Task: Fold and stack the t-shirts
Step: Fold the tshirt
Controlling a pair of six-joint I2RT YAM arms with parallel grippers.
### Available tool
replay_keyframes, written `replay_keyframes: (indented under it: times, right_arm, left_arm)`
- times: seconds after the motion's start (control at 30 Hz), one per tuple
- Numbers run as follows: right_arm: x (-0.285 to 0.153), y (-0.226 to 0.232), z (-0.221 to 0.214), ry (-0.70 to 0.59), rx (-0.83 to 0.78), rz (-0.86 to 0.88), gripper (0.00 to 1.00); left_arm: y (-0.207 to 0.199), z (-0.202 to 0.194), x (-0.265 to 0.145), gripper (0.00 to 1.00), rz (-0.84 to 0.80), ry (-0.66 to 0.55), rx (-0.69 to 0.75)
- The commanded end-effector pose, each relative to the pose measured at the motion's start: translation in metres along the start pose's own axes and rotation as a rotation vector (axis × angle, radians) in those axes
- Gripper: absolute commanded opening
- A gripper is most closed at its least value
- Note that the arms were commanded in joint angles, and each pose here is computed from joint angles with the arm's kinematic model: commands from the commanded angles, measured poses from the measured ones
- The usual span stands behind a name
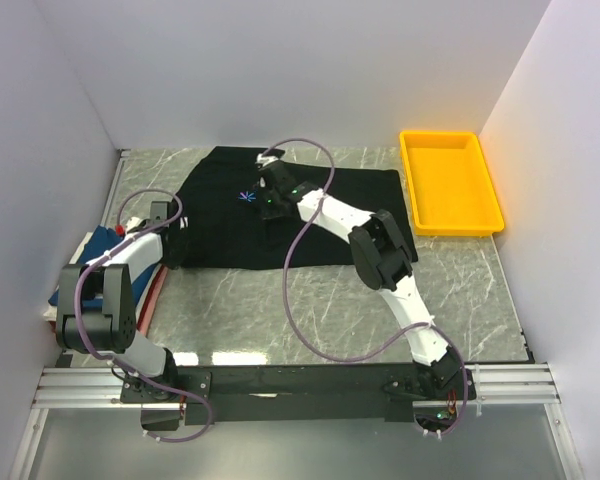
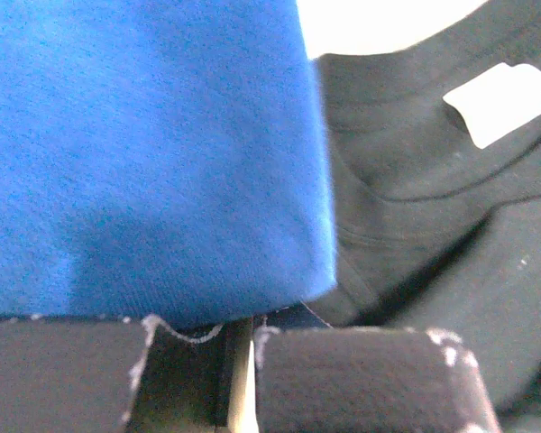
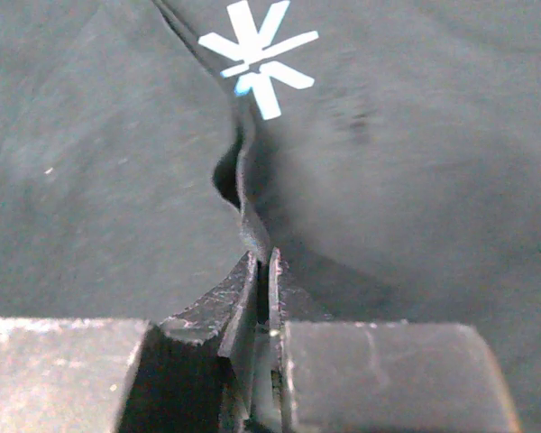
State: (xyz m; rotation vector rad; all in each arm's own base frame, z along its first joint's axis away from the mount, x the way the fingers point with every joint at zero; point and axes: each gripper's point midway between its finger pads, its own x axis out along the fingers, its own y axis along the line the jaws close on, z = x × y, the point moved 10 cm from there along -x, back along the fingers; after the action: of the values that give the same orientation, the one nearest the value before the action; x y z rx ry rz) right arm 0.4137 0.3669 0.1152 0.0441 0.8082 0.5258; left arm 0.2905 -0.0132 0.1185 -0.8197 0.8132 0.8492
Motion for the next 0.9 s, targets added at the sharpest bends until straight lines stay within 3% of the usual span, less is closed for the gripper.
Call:
replay_keyframes:
  times: [0.0,0.17,0.3,0.4,0.5,0.7,0.87]
  right_arm:
    - [-0.029,-0.007,0.04,-0.1,0.063,0.058,0.1]
    - [-0.029,-0.03,0.048,-0.102,0.112,0.044,0.1]
    - [-0.029,-0.042,0.047,-0.089,0.142,0.033,0.16]
    - [-0.033,-0.045,0.046,-0.081,0.143,0.022,0.42]
    - [-0.041,-0.045,0.045,-0.079,0.148,0.009,0.5]
    - [-0.072,-0.045,0.042,-0.104,0.185,-0.03,0.51]
    - [-0.101,-0.045,0.02,-0.112,0.265,-0.026,0.51]
  left_arm:
    - [0.007,0.008,0.003,0.08,0.013,-0.031,-0.029]
    - [0.012,0.009,0.002,0.08,0.007,-0.023,-0.035]
    - [0.009,0.011,-0.003,0.07,-0.035,-0.012,-0.032]
    - [0.0,0.016,-0.014,0.09,-0.103,-0.006,-0.022]
    - [-0.007,0.023,-0.027,0.11,-0.147,-0.008,-0.014]
    - [-0.021,0.038,-0.048,0.25,-0.213,-0.045,-0.025]
    - [-0.038,0.04,-0.029,0.35,-0.166,-0.015,-0.001]
